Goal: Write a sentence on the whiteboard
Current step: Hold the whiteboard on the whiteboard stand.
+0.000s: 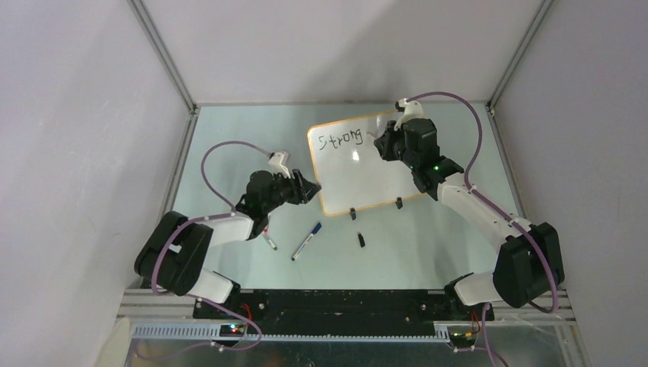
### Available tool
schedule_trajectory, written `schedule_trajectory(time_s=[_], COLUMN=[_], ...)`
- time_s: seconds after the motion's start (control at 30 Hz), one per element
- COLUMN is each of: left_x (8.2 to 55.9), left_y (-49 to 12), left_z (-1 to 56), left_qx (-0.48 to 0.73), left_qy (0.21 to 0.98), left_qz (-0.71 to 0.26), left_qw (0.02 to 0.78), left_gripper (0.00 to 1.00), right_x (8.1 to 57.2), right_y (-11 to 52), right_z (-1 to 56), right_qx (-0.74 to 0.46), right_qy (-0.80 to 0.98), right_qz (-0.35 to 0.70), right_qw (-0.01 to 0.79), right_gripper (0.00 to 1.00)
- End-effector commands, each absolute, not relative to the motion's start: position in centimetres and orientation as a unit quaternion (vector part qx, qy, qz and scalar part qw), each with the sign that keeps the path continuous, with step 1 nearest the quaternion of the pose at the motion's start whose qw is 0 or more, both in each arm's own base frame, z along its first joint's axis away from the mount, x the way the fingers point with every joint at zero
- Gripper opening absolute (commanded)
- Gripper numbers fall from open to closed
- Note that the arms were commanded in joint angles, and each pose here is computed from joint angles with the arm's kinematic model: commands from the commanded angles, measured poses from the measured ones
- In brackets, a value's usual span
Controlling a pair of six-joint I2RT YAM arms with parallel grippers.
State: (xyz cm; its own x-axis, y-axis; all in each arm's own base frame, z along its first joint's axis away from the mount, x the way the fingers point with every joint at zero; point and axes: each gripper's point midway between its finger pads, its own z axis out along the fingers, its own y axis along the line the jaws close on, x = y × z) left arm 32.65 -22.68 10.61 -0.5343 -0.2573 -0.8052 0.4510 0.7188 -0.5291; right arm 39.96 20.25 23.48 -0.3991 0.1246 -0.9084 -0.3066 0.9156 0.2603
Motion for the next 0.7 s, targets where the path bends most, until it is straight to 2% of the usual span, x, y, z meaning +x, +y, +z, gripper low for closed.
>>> schedule_trajectory(time_s=[0.0, 0.2, 0.4, 0.53, 0.67], left_x=[32.9, 32.8, 33.0, 33.0, 33.2], left_y=[-24.4, -25.2, -25.6, -25.7, -25.6], left_z=[12.0, 11.8, 11.3, 11.3, 11.0], left_qx=[0.088, 0.111, 0.116, 0.116, 0.111], left_qy=[0.780, 0.781, 0.785, 0.786, 0.796], left_qz=[-0.401, -0.410, -0.414, -0.416, -0.407], left_qw=[0.472, 0.457, 0.446, 0.443, 0.433], left_gripper=[0.53, 0.52, 0.48, 0.40, 0.27], right_x=[40.4, 39.7, 37.9, 36.7, 35.8], right_y=[20.3, 20.8, 21.2, 22.1, 23.6], right_z=[27.2, 27.9, 29.5, 30.1, 28.8], right_qx=[-0.061, -0.070, -0.086, -0.100, -0.120], right_qy=[0.785, 0.779, 0.771, 0.766, 0.772], right_qz=[0.202, 0.218, 0.207, 0.200, 0.198], right_qw=[0.583, 0.584, 0.596, 0.603, 0.593], right_gripper=[0.00, 0.00, 0.00, 0.00, 0.00])
